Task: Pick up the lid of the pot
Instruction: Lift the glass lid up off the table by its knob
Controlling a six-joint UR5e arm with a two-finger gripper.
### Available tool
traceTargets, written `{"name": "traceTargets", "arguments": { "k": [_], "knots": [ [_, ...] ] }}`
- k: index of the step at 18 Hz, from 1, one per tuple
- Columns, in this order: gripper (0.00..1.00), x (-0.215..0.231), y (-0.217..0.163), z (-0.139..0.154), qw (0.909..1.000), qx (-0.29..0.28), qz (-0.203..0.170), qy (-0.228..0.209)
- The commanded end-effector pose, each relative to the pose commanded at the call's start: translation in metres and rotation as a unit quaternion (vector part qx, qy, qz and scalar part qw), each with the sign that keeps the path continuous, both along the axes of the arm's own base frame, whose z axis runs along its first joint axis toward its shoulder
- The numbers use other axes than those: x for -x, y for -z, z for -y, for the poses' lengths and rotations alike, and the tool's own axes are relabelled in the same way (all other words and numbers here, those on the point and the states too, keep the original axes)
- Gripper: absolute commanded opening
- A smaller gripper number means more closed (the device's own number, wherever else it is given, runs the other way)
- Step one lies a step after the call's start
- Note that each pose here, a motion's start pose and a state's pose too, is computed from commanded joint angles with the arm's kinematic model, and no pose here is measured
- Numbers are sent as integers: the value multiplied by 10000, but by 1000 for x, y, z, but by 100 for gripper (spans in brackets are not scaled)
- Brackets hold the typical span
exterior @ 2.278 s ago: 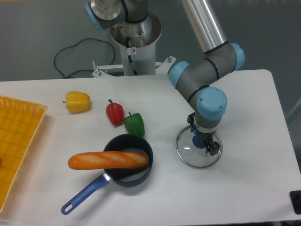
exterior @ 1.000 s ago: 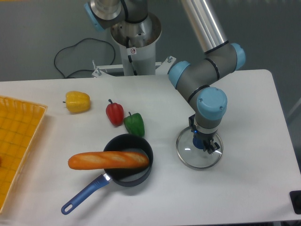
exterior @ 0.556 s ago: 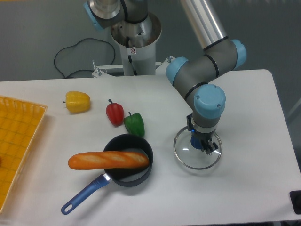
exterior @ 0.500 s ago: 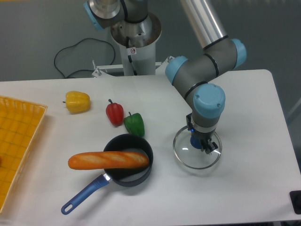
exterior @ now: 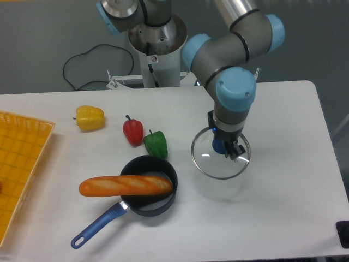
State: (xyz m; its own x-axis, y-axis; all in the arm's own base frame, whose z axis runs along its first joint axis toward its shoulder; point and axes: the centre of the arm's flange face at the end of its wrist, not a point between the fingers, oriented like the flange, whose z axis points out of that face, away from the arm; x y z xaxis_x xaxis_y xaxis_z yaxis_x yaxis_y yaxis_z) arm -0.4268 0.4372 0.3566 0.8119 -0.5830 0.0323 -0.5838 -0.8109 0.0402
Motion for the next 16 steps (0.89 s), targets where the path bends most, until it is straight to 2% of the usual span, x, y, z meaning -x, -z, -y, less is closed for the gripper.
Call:
{"name": "traceTargets", "arguments": {
  "k": [16],
  "knots": [
    [47, -2, -6, 0, 9997, -211, 82, -82]
  ]
}}
